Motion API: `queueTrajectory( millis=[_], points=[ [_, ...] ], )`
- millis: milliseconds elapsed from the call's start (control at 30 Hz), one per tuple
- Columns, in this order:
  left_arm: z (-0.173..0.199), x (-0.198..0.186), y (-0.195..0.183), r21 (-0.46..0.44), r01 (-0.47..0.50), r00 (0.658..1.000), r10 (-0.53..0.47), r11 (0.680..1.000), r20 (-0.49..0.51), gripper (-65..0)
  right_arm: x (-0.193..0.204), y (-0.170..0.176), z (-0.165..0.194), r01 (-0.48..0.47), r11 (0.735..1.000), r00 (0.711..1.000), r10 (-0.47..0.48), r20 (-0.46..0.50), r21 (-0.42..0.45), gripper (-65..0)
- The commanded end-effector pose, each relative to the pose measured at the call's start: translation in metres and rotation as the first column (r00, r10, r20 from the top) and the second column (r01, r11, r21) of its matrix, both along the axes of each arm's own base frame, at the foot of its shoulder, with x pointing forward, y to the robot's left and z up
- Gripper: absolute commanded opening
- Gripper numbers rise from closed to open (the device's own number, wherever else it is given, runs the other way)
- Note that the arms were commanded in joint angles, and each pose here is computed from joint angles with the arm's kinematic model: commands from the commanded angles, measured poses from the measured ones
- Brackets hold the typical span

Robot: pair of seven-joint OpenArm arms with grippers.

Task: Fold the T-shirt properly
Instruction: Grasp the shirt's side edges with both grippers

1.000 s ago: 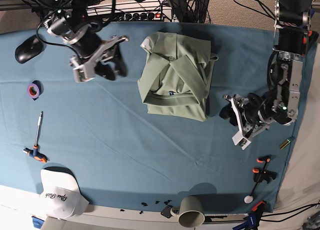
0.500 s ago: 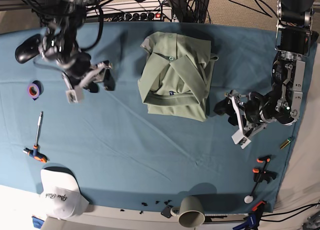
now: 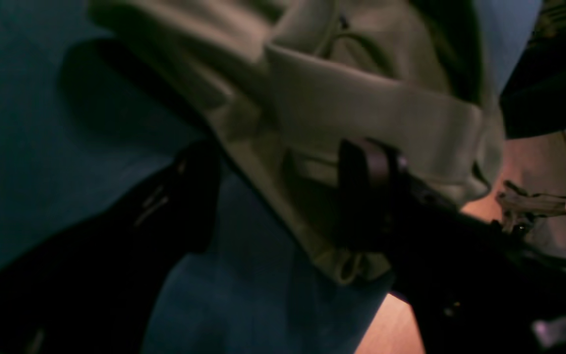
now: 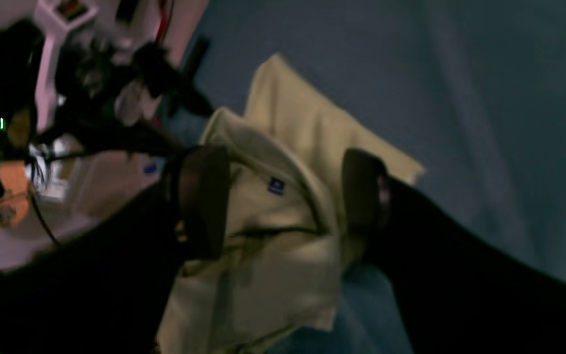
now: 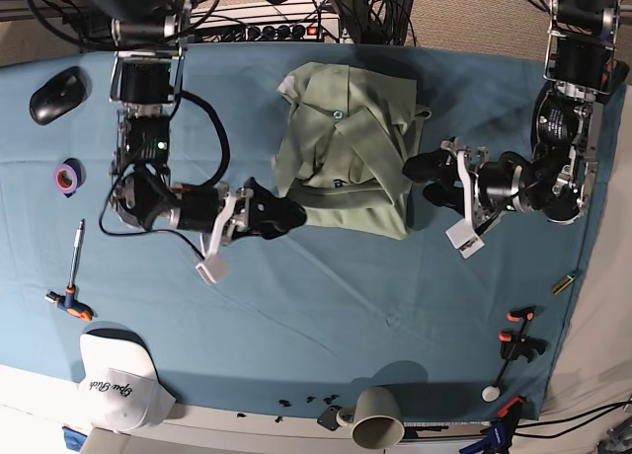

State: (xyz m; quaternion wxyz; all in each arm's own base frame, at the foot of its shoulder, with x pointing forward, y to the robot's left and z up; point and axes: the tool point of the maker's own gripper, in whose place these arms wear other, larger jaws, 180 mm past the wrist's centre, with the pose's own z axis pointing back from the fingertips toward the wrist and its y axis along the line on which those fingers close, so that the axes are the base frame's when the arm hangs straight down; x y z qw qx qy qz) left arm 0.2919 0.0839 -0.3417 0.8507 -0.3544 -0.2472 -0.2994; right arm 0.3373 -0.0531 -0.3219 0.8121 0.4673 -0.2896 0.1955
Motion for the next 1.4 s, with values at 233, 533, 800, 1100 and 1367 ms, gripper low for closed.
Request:
queueTrajectory(
  millis=[233,533,800,1100,1367],
  points=[
    [0.018,0.015,-0.009,-0.047,-0.005,0.997,0.008,0.999,0.081,-26.5,0.007,-0.005,0.002,-0.006,0.998,0.999,0.008,0.033,-0.064,-29.0],
    [0.023,0.017,-0.026,-0.099,-0.001,0.996,0.01,0.995,0.094,-26.6,0.005,-0.034,-0.006,0.013,0.991,1.0,-0.011,0.02,-0.133,-29.0],
    [0.026,0.019,-0.037,-0.129,0.002,0.995,0.011,0.992,0.101,-26.6,-0.009,-0.031,-0.012,0.019,0.999,0.999,-0.021,-0.042,-0.031,-29.0],
    [0.019,0.018,-0.035,-0.132,0.004,0.996,0.008,0.991,0.088,-27.0,-0.009,-0.029,-0.011,0.039,0.998,0.996,-0.034,-0.081,0.051,-29.0],
    [0.016,0.018,-0.034,-0.136,-0.005,0.997,0.015,0.991,0.074,-27.0,-0.011,-0.028,-0.012,0.038,0.998,0.996,-0.033,-0.086,0.056,-29.0]
  ],
)
